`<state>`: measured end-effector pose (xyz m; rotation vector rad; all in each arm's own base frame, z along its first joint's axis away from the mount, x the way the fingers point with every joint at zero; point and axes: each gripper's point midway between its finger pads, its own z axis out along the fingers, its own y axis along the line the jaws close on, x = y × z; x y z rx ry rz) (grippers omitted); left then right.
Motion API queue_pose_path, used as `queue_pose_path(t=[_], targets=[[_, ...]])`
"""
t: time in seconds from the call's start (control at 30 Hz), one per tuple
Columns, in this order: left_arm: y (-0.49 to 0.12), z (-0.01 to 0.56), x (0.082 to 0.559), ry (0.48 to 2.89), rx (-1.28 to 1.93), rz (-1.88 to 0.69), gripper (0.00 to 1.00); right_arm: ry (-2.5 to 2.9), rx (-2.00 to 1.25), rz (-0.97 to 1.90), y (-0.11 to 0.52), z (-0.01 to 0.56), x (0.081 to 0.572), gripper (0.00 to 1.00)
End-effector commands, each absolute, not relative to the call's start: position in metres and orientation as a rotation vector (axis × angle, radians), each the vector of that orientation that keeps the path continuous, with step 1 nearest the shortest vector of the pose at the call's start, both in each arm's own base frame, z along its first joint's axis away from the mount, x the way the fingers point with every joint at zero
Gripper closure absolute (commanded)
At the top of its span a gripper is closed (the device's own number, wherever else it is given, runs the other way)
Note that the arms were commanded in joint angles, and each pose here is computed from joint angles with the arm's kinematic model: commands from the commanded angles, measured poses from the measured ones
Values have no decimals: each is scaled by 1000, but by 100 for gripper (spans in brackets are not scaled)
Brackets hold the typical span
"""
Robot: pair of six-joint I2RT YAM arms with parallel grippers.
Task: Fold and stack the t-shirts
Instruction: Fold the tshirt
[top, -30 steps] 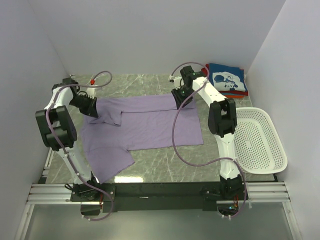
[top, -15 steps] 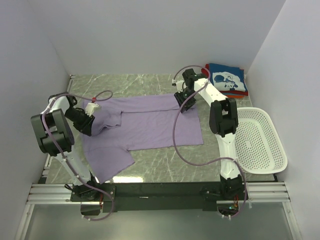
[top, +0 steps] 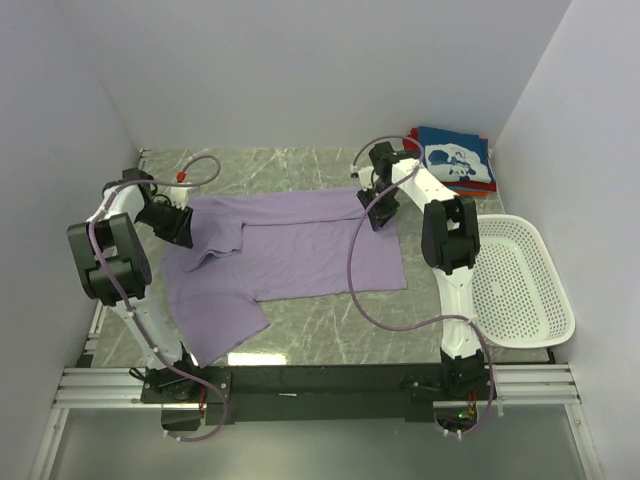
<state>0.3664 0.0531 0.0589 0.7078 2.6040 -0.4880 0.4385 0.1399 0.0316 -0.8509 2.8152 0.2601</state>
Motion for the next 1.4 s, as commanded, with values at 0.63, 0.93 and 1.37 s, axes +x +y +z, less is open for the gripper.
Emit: queue_pose_path(t=[0.63, 0.93, 1.37], targets=[[45, 74, 413, 2546, 492, -356, 48, 2594, -453, 304, 118, 100, 512, 58], [-119, 109, 390, 2245, 951, -578, 48, 2546, -147, 543, 112, 106, 539, 52], [-333, 105, 318, 1678, 1603, -599, 49, 2504, 62, 667, 109, 86, 568, 56]])
